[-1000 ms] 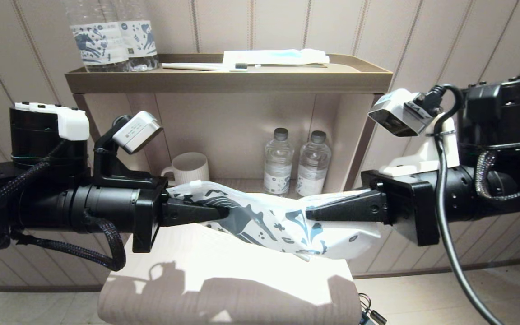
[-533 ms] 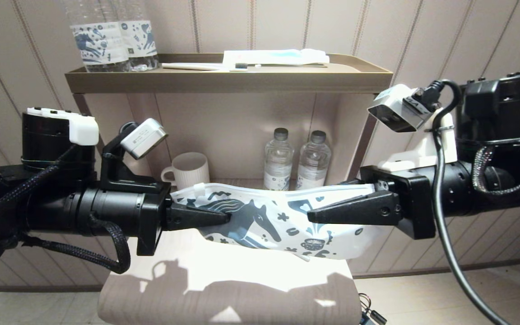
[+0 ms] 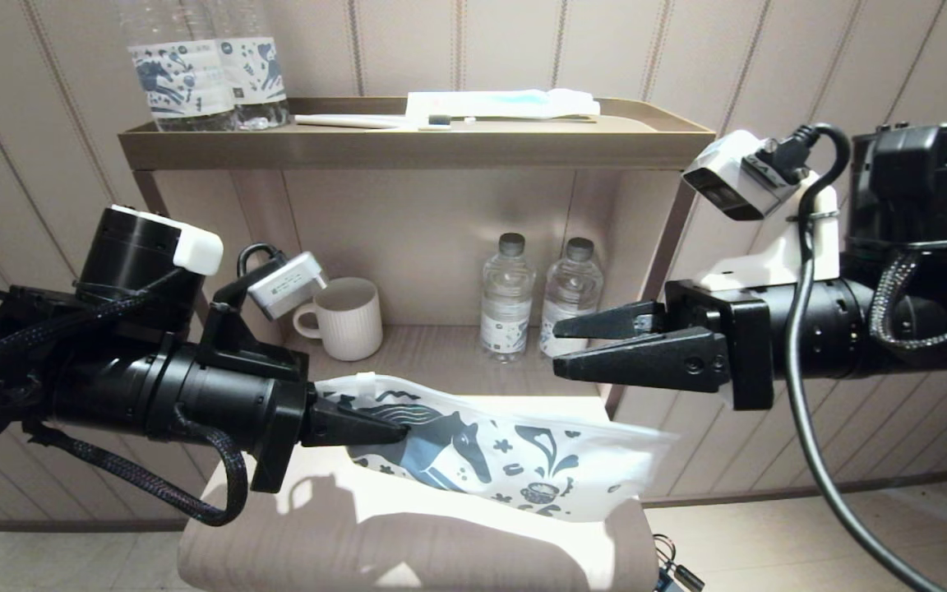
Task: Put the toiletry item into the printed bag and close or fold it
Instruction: Open the storage bag
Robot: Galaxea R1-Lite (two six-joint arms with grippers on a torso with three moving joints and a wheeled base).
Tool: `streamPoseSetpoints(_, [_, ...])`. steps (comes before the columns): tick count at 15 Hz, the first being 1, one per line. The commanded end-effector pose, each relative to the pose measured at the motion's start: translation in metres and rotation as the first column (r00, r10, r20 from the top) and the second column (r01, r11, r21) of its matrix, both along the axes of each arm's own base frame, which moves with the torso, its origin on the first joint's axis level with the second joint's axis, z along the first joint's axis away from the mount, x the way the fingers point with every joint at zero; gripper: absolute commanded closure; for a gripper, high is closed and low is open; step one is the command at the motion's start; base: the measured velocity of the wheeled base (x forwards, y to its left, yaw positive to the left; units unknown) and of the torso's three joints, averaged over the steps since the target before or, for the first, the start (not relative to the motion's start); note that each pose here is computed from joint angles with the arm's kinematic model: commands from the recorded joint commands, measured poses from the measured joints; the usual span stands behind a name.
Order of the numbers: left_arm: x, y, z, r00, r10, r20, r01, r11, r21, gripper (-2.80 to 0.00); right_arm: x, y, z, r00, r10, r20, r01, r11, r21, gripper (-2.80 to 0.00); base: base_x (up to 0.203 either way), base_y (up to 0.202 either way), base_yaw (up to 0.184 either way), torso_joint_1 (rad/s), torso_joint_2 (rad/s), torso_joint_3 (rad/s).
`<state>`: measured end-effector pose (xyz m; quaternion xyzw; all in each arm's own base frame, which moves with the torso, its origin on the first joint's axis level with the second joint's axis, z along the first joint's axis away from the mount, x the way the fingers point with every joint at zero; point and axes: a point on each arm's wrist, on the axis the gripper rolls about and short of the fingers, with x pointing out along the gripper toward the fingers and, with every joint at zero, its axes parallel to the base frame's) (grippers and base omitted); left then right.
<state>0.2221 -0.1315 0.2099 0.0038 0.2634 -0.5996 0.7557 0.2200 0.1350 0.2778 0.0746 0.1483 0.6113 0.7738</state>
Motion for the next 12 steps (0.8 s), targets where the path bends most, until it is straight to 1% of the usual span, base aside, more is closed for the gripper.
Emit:
streamPoseSetpoints(1, [0.000, 0.000, 0.004, 1.000, -0.002, 0.027, 0.002, 1.000, -0.003, 0.00, -0.002, -0.001, 0.004, 1.000, 0.007, 0.013, -0.007, 1.000, 0.008, -2.80, 0.000, 0.000, 0.000, 0.000, 0.00, 0.000])
streamPoseSetpoints(3, [0.001, 0.000, 0.012, 0.998, 0.004, 0.058, -0.004, 1.000, -0.009, 0.00, 0.000, 0.001, 0.018, 0.999, 0.008, 0.045, -0.009, 1.000, 0.028, -2.80, 0.000, 0.000, 0.000, 0.000, 0.00, 0.000])
streamPoseSetpoints(4, [0.003, -0.001, 0.014, 0.998, 0.002, 0.070, -0.001, 1.000, -0.010, 0.00, 0.002, 0.004, 0.025, 0.999, 0.014, 0.046, -0.015, 0.999, 0.030, -2.80, 0.000, 0.000, 0.000, 0.000, 0.00, 0.000])
streamPoseSetpoints(6, [0.009, -0.004, 0.021, 0.996, 0.002, 0.089, 0.000, 1.000, -0.020, 0.00, 0.003, 0.018, 0.041, 0.998, 0.055, 0.015, -0.055, 0.998, 0.014, -2.80, 0.000, 0.000, 0.000, 0.000, 0.00, 0.000])
streamPoseSetpoints(9, [0.011, -0.009, 0.037, 0.998, -0.012, 0.068, 0.012, 1.000, -0.009, 0.00, 0.012, 0.043, 0.057, 0.996, 0.084, -0.034, -0.085, 0.996, -0.025, -2.80, 0.000, 0.000, 0.000, 0.000, 0.00, 0.000])
streamPoseSetpoints(10, [0.010, -0.011, 0.041, 0.998, -0.021, 0.054, 0.021, 1.000, -0.001, 0.00, 0.011, 0.048, 0.057, 0.995, 0.076, -0.071, -0.080, 0.995, -0.060, 0.00, 0.000, 0.000, 0.000, 0.000, 0.00, 0.000])
streamPoseSetpoints(11, [0.009, -0.014, 0.042, 0.998, -0.033, 0.048, 0.033, 0.999, 0.002, 0.00, 0.009, 0.051, 0.056, 0.997, 0.043, -0.067, -0.050, 0.993, -0.106, 0.00, 0.000, 0.000, 0.000, 0.000, 0.00, 0.000])
streamPoseSetpoints(12, [0.008, -0.017, 0.042, 0.998, -0.041, 0.048, 0.041, 0.999, 0.002, 0.00, 0.005, 0.053, 0.057, 0.998, 0.030, -0.053, -0.037, 0.990, -0.136, 0.00, 0.000, 0.000, 0.000, 0.000, 0.00, 0.000])
